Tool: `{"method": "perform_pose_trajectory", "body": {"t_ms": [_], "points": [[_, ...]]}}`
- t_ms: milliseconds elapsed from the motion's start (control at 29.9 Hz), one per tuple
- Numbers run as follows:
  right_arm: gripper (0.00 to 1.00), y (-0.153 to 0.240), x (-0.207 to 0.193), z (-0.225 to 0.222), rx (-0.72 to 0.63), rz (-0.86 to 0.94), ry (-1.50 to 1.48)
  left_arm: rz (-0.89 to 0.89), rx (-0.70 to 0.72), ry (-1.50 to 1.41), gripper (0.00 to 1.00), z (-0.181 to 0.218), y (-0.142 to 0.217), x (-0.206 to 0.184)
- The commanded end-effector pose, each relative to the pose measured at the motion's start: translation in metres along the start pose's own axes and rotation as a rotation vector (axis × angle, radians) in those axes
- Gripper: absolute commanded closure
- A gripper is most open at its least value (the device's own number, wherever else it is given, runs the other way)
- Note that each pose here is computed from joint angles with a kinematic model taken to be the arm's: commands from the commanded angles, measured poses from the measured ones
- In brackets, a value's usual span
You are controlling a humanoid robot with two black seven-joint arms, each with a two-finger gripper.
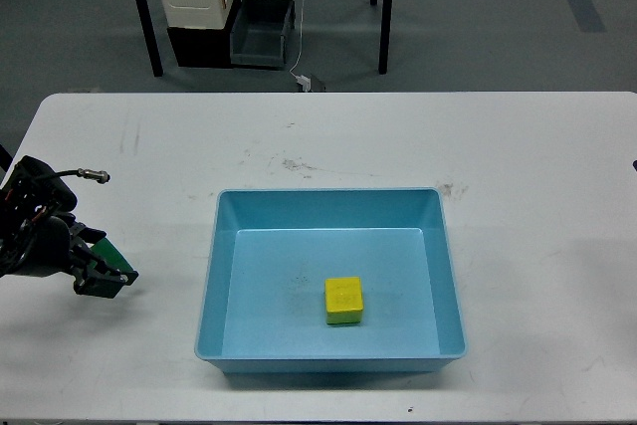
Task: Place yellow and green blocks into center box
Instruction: 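Grasp the green cube beside the box with the left gripper, then lift the green cube and carry it over the blue box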
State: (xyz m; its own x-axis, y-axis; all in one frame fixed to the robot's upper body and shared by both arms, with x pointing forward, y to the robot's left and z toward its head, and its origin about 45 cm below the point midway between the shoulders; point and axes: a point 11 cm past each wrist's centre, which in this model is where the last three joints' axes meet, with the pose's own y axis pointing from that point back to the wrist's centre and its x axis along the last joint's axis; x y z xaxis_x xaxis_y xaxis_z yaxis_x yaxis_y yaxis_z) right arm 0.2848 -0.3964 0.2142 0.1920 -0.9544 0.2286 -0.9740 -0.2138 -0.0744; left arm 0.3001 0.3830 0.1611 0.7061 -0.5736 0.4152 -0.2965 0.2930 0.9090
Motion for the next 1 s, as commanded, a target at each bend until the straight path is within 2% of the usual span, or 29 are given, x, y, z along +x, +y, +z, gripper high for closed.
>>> {"method": "perform_pose_trajectory", "body": {"t_ms": [0,167,334,401,535,669,736,870,970], "points": [[0.01,0.000,0.001,0.001,-0.001,0.003,0.000,-0.008,-0.004,-0.001,0.28,0.001,-0.001,-0.002],[0.01,0.000,0.000,0.001,0.000,0.004,-0.004,-0.008,-0.001,0.001,0.48,0.000,-0.001,-0.002],[0.01,0.000,-0.001,0.002,-0.001,0.007,-0.006,-0.011,0.019,0.015,0.64,-0.007,0.000,-0.004],[0.01,0.000,-0.001,0.001,0.000,0.010,-0.004,0.012,0.034,0.006,0.69,-0.012,0.006,0.007],[0.01,0.000,0.001,0.001,0.001,0.024,0.002,0.193,0.052,-0.020,0.73,-0.023,0.033,0.063],[0.01,0.000,0.000,0.002,-0.002,0.025,0.002,0.427,-0.054,0.103,0.72,-0.015,0.074,0.129],[0.01,0.002,0.000,0.004,-0.007,0.024,0.003,0.515,-0.131,0.130,0.72,-0.002,0.092,0.159],[0.01,0.003,-0.001,0.006,-0.012,0.026,-0.002,0.539,-0.219,0.068,0.72,0.030,0.098,0.182],[0.00,0.004,-0.004,0.010,-0.020,0.031,-0.012,0.519,-0.344,-0.058,0.71,0.086,0.089,0.198]]}}
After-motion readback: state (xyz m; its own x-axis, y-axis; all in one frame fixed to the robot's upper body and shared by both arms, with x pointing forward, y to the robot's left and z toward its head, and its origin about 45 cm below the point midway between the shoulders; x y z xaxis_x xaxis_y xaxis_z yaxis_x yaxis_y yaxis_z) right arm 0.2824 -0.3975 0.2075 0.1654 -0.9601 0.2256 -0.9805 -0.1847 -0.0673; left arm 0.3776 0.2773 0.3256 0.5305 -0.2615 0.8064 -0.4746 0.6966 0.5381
